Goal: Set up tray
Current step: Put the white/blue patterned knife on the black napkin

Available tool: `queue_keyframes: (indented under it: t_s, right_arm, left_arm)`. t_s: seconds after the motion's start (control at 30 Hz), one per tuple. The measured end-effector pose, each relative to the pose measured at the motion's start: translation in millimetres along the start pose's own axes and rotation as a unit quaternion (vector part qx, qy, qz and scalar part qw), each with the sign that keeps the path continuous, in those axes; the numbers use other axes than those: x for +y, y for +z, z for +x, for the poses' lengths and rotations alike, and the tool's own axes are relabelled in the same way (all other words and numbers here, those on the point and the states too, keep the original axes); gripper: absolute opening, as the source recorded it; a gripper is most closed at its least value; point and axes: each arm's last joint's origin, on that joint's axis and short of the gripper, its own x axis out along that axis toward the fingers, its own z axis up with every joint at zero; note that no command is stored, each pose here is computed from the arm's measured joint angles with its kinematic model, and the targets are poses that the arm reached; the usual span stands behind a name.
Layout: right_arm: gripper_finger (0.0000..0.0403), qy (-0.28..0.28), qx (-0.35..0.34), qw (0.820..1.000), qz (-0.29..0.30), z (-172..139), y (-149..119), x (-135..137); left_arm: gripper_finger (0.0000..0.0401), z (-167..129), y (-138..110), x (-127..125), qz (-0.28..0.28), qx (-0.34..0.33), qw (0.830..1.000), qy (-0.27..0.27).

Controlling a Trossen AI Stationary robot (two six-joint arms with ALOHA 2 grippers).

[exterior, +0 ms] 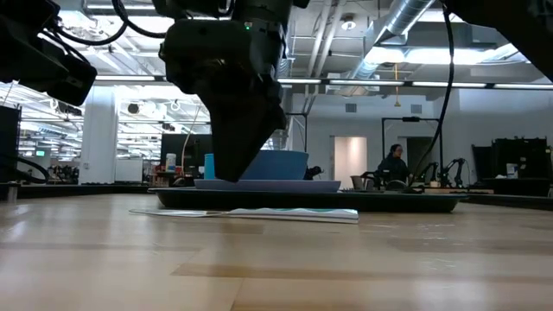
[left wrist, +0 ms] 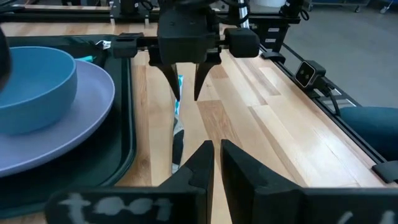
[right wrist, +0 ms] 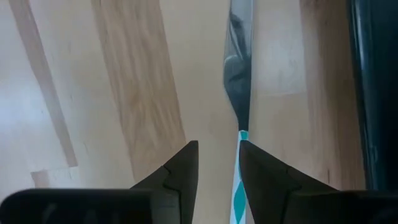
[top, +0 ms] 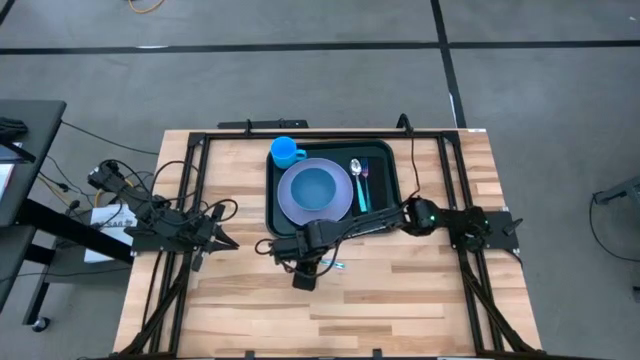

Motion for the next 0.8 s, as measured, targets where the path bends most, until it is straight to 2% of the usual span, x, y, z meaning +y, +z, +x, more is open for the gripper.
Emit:
queue_keyframes:
  t_s: [0.33, 0.67, 0.8]
  right_arm:
    - [0.011, -0.004, -0.006, 1.0, 0.013, 0.0, 6.1, -15.8]
    - [0.011, 0.001, 0.024, 1.0, 0.011, 33.2, 5.5, -17.7]
    - [0.011, 0.001, 0.03, 0.999, 0.011, 35.8, 4.7, -18.0]
  left_arm:
    - [0.0015, 0.0, 0.0, 0.0, 0.0, 0.0, 1.0, -0.001]
    - [0.0015, 0.0, -0.1, 0.0, 0.001, 0.0, 1.0, 0.0]
    - [0.0015, 0.0, -0.1, 0.0, 0.001, 0.001, 1.0, -0.001]
